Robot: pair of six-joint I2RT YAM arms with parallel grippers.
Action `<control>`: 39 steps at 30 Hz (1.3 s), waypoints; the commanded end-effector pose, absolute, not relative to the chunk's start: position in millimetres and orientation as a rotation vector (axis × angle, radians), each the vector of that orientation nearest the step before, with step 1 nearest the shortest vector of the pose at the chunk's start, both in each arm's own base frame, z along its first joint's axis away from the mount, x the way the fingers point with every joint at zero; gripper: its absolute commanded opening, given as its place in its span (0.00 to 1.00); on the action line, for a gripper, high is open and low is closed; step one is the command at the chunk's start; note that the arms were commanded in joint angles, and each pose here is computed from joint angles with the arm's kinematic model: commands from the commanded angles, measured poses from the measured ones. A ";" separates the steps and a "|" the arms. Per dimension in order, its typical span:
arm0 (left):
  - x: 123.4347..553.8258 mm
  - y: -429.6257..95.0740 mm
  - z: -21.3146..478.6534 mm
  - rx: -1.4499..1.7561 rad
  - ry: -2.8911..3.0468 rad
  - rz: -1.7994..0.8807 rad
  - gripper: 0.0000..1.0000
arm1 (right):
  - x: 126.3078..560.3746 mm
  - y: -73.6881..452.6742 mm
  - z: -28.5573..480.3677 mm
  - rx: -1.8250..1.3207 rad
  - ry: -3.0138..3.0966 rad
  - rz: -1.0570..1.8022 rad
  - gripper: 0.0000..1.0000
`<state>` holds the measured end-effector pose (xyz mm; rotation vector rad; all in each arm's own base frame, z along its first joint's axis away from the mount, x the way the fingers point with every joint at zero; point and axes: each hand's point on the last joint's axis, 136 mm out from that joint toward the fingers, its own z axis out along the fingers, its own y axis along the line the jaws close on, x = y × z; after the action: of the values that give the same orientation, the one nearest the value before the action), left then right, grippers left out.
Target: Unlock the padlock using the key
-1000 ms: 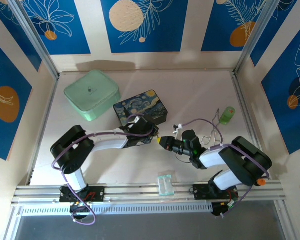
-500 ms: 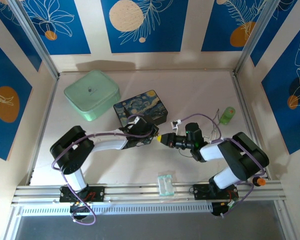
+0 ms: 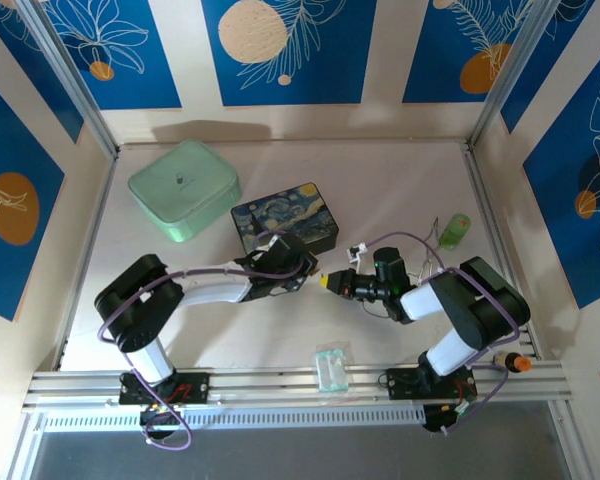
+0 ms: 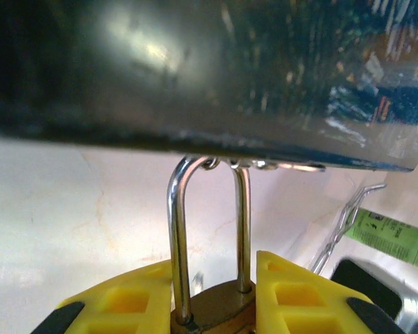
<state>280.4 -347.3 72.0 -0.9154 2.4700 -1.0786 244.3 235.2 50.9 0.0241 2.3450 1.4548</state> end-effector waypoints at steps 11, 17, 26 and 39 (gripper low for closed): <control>253.4 -350.2 44.1 -0.887 2.613 -1.045 0.47 | 221.3 229.4 56.0 -0.160 2.377 1.466 0.00; 252.0 -339.3 46.4 -0.863 2.588 -1.013 0.58 | 208.8 235.9 78.8 -0.263 2.332 1.570 0.00; 255.7 -313.7 133.0 -0.589 2.166 -1.325 0.60 | 171.4 256.8 154.7 -0.639 2.094 1.894 0.00; 230.9 -306.4 197.6 -0.535 1.956 -1.612 0.60 | 163.0 271.8 196.4 -0.742 2.017 1.861 0.00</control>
<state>232.4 -306.9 173.8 -0.5165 2.0432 -1.5325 168.3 268.2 189.8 -0.7139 2.0204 1.8425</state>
